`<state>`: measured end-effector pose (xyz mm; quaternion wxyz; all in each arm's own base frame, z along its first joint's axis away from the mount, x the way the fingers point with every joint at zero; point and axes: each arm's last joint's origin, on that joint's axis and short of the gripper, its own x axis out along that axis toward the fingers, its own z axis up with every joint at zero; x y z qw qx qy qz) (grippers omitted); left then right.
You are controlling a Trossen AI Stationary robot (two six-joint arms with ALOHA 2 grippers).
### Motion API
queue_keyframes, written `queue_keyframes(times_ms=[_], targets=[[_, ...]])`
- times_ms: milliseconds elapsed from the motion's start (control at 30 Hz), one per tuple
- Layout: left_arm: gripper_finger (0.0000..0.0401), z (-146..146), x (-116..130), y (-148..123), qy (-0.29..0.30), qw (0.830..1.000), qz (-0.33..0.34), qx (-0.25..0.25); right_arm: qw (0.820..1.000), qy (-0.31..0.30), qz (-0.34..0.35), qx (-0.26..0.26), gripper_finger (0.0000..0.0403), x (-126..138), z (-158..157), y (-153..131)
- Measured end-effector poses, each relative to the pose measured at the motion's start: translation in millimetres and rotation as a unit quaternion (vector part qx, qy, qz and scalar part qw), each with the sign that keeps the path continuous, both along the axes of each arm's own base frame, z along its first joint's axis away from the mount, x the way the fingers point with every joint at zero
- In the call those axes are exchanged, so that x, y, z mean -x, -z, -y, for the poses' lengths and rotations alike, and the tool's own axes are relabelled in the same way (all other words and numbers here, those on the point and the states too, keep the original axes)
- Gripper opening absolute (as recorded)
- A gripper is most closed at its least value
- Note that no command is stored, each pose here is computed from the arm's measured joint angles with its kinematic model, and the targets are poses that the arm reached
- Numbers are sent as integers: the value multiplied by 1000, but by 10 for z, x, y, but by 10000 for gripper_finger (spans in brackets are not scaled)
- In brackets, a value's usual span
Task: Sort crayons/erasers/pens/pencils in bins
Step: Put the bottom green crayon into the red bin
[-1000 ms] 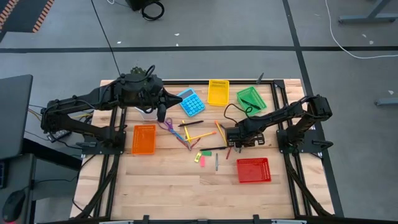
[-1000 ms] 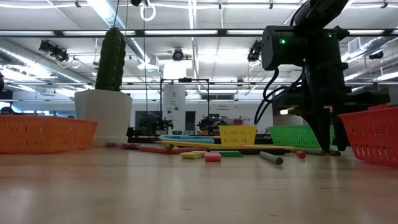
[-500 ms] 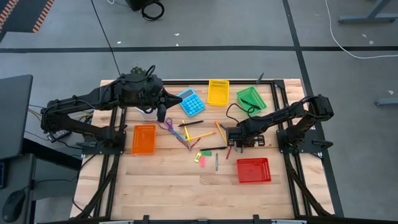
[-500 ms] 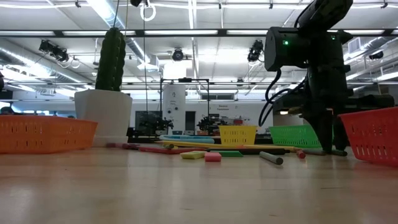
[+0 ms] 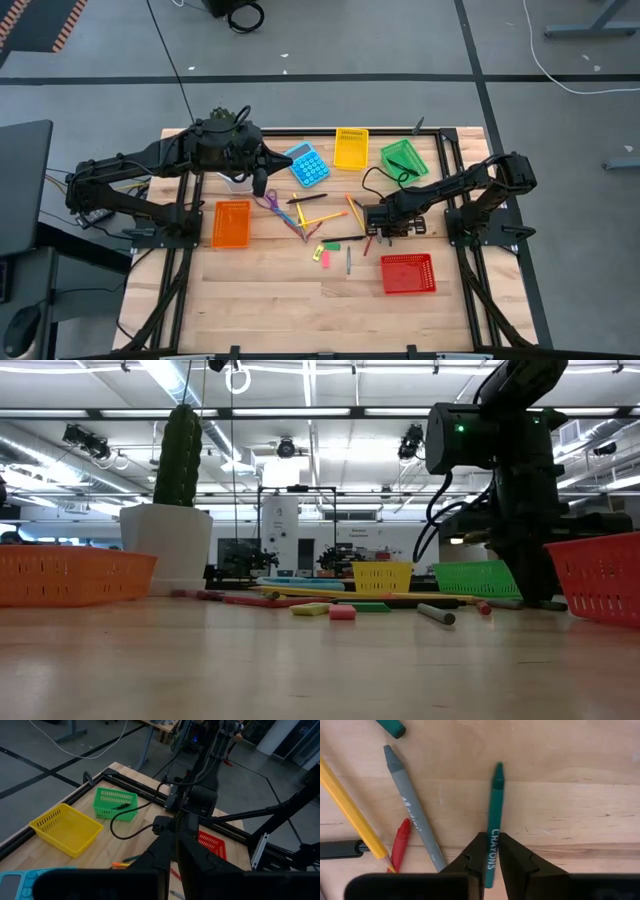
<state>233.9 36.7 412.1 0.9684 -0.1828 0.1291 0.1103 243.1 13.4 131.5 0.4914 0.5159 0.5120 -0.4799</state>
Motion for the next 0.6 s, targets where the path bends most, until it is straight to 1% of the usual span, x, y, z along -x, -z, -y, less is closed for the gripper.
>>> queue_keyframes(times_ms=[167,433,600], targets=[[28,0,0,0,0,1000,0,0,1000,-10,0,0,45,-4,0,-3],[36,0,0,0,0,1000,0,0,999,-36,6,2,44,-67,-2,-67],[29,0,0,0,0,1000,0,0,999,-37,17,-2,44,-102,-8,-88]])
